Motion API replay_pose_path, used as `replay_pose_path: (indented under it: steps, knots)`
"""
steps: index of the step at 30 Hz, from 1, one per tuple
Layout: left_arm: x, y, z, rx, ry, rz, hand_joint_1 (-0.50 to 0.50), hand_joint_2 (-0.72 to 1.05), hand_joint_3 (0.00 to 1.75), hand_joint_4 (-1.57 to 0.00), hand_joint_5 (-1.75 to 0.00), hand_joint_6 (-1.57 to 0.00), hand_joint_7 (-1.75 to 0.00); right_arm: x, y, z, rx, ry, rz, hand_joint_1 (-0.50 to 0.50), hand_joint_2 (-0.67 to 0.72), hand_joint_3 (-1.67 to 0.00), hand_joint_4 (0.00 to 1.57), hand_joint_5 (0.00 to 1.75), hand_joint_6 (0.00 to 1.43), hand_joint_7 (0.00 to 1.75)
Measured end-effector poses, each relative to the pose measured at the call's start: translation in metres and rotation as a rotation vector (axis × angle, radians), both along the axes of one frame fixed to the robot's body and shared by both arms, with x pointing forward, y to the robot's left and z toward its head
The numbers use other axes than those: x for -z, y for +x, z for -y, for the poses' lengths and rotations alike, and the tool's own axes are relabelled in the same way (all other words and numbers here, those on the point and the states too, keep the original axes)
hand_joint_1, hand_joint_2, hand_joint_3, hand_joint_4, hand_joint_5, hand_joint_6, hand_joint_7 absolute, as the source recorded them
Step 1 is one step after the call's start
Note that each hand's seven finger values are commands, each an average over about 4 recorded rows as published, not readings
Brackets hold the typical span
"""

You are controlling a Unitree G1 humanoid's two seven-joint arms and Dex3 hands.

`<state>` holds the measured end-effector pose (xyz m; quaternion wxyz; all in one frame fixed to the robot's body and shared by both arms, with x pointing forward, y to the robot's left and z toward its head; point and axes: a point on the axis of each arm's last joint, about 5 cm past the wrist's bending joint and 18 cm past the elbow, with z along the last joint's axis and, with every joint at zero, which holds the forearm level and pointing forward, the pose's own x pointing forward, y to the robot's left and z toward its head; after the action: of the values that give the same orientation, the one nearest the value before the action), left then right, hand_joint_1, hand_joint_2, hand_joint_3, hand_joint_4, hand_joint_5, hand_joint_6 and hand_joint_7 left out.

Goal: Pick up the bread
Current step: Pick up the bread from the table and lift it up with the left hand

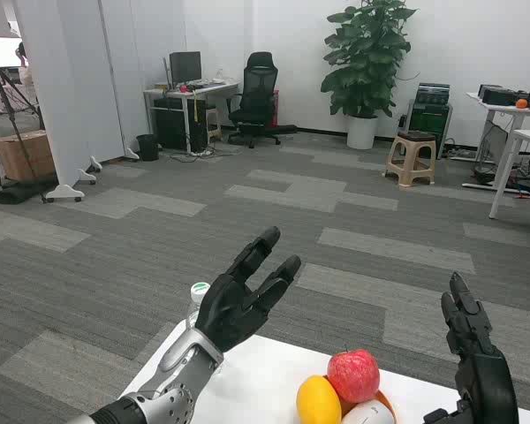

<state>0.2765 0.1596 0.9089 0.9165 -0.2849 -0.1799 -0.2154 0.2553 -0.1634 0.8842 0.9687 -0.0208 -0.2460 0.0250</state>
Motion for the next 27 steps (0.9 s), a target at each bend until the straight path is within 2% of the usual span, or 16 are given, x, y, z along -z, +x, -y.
replay_pose_path:
  steps: [2,8,10,12,16,21,27]
  knots:
    - [-0.001,0.0003,-0.002,-0.042,0.051,0.013,-0.19,1.05,0.17,0.0,-0.92,0.0,0.0,-0.001,0.0,0.001,0.002,-0.011,0.007,-0.32,0.14,0.0,0.0,0.0,0.0,0.0]
    - [-0.007,0.0014,-0.027,-0.368,0.342,0.139,-0.19,1.05,0.22,0.0,-0.95,0.0,0.0,-0.012,0.003,0.006,0.027,-0.071,0.108,-0.21,-0.03,0.0,0.0,0.0,0.0,0.0]
    - [-0.008,0.0015,-0.033,-0.46,0.4,0.182,-0.19,1.05,0.26,0.0,-0.95,0.0,0.0,-0.019,0.003,0.008,0.038,-0.079,0.17,-0.21,-0.02,0.0,0.0,0.0,0.0,0.0]
    - [-0.01,0.0018,-0.036,-0.522,0.422,0.215,-0.19,1.05,0.26,0.0,-0.92,0.0,0.0,-0.027,0.004,0.012,0.05,-0.078,0.241,-0.21,0.01,0.0,0.0,0.0,0.0,0.0]
    - [-0.011,0.0025,-0.036,-0.543,0.426,0.233,-0.19,1.05,0.24,0.0,-0.92,0.0,0.0,-0.033,0.005,0.014,0.056,-0.077,0.284,-0.21,0.09,0.0,0.0,0.0,0.0,0.0]
    - [-0.013,0.0043,-0.035,-0.541,0.425,0.242,-0.21,1.05,0.17,0.0,-0.92,0.0,0.0,-0.032,0.005,0.014,0.058,-0.079,0.278,-0.25,0.09,0.0,0.0,0.0,0.0,0.0]
    - [-0.014,0.0059,-0.034,-0.521,0.442,0.237,-0.2,1.05,0.09,0.0,-0.92,0.0,0.0,-0.033,0.007,0.014,0.057,-0.08,0.28,-0.25,0.09,0.0,0.0,0.0,0.0,0.0]
